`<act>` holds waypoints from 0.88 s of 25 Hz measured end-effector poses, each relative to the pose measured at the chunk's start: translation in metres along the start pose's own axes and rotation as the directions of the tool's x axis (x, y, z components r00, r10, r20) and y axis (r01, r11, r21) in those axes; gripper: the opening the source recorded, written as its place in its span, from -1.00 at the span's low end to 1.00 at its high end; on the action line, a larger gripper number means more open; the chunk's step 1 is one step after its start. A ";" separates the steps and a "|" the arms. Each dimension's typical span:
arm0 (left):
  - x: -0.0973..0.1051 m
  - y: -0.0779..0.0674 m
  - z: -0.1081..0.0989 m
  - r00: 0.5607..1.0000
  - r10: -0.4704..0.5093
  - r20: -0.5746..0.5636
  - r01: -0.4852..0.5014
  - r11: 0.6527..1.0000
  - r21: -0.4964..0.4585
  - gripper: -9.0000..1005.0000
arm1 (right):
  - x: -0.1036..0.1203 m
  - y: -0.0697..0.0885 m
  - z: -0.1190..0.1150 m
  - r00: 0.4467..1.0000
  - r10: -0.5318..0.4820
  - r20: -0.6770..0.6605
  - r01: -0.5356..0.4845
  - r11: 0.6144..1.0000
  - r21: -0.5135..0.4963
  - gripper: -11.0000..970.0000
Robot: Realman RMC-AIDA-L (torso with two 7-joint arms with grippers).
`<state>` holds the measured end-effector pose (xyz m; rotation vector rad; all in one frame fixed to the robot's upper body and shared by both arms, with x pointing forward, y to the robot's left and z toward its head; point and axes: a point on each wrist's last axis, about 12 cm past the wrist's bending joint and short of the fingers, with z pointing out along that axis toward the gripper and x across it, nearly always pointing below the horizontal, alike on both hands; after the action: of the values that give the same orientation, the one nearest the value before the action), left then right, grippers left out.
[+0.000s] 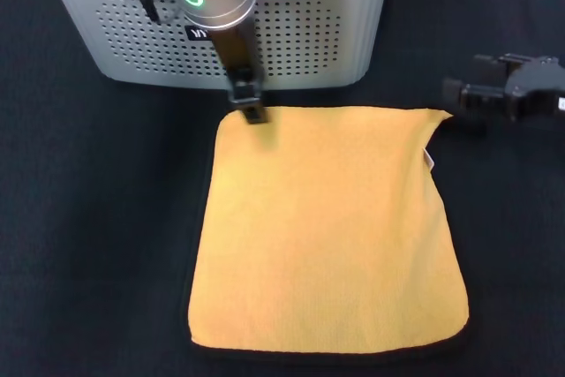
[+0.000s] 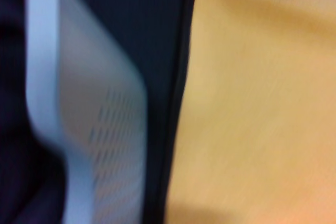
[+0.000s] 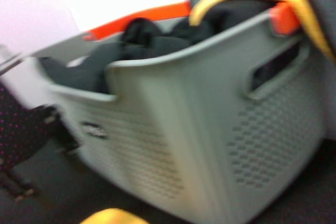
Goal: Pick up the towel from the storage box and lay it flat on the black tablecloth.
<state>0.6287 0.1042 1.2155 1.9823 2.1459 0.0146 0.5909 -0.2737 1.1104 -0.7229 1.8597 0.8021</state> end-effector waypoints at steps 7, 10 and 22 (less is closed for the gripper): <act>0.037 -0.043 -0.038 0.807 -0.004 0.591 -0.055 0.995 0.082 0.10 | 0.015 0.030 -0.045 0.983 -0.184 0.029 0.186 0.962 -0.201 0.55; 0.076 -0.063 -0.041 0.600 -0.055 0.798 -0.073 0.990 0.123 0.10 | 0.027 0.049 -0.063 0.976 -0.201 0.079 0.215 0.940 -0.265 0.55; 0.207 -0.126 0.026 0.189 -0.239 0.952 0.014 0.970 0.241 0.11 | 0.009 0.088 -0.037 0.938 -0.220 0.269 0.326 0.821 -0.468 0.72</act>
<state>0.4953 0.2938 1.1391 1.1418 1.3285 -1.2078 0.5007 -0.2502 1.1342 -1.1647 1.3184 1.1434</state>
